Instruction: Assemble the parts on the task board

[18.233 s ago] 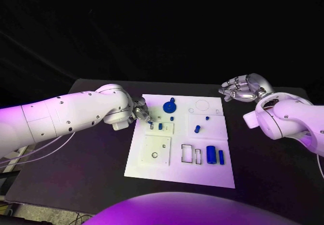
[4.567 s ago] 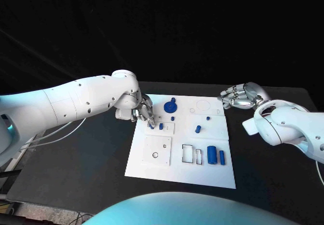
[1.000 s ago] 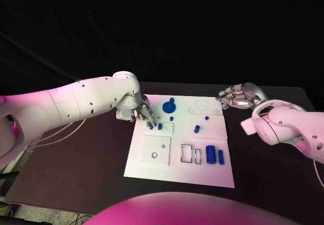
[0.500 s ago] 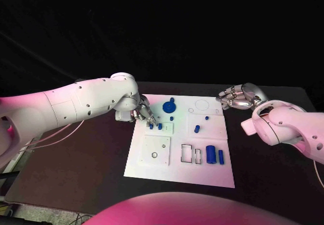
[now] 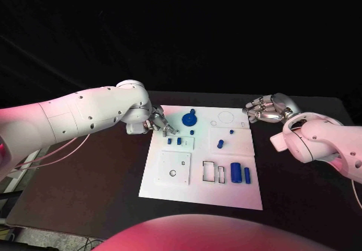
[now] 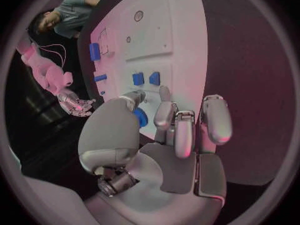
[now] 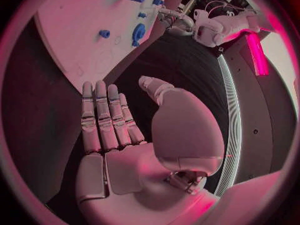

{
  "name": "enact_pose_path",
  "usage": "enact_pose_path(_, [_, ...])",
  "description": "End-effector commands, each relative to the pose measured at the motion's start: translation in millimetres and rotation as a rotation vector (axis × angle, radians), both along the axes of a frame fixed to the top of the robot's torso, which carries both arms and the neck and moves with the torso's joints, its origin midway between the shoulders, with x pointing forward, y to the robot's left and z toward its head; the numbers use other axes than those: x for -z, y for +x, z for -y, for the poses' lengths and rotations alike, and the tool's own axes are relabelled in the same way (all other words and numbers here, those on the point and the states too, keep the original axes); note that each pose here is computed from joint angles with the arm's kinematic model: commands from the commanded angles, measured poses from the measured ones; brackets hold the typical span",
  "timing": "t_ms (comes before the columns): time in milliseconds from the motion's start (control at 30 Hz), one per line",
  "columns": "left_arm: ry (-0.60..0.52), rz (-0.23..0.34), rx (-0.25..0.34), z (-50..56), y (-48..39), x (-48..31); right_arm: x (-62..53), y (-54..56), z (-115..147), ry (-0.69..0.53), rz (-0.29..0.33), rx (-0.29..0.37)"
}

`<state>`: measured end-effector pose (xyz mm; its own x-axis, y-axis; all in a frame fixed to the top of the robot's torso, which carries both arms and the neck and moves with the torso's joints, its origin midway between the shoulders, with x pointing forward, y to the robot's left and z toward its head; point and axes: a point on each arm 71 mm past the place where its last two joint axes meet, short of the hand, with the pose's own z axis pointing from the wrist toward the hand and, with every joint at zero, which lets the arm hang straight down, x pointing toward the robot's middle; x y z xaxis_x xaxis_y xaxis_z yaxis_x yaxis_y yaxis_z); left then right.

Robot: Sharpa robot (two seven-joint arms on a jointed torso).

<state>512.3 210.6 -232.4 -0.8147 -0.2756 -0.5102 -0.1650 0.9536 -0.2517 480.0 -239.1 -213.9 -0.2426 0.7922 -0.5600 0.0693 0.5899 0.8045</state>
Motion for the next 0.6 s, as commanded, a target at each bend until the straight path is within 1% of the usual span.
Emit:
enact_pose_path(33, [-0.045,0.047,-0.03,2.4,0.9,-4.5,0.5,-0.3,-1,-0.002,-0.002,-0.014])
enact_pose_path(133, [-0.07,0.074,-0.037,2.8,-0.1,-8.1,0.6,-0.2,0,-0.002,-0.002,-0.013])
enact_pose_path(300, [-0.162,0.15,-0.056,3.9,-3.1,-19.4,0.7,-0.5,0,-0.002,-0.001,-0.012])
enact_pose_path(367, [-0.225,0.204,-0.059,5.4,-4.3,-25.2,0.4,-0.6,1,-0.002,0.002,-0.013])
enact_pose_path(467, [-0.319,0.342,-0.035,9.2,-5.0,-36.2,-0.4,-0.9,-1,-0.006,0.015,-0.029])
enact_pose_path(500, [-0.346,0.413,-0.011,11.6,-5.9,-40.5,-0.5,-1.0,-1,-0.008,0.02,-0.036])
enact_pose_path(567, [-0.38,0.528,0.04,16.7,-9.1,-45.1,-0.3,-1.5,-1,-0.013,0.027,-0.047])
enact_pose_path(600, [-0.389,0.561,0.056,18.4,-10.4,-45.7,-0.2,-1.6,-1,-0.015,0.029,-0.049])
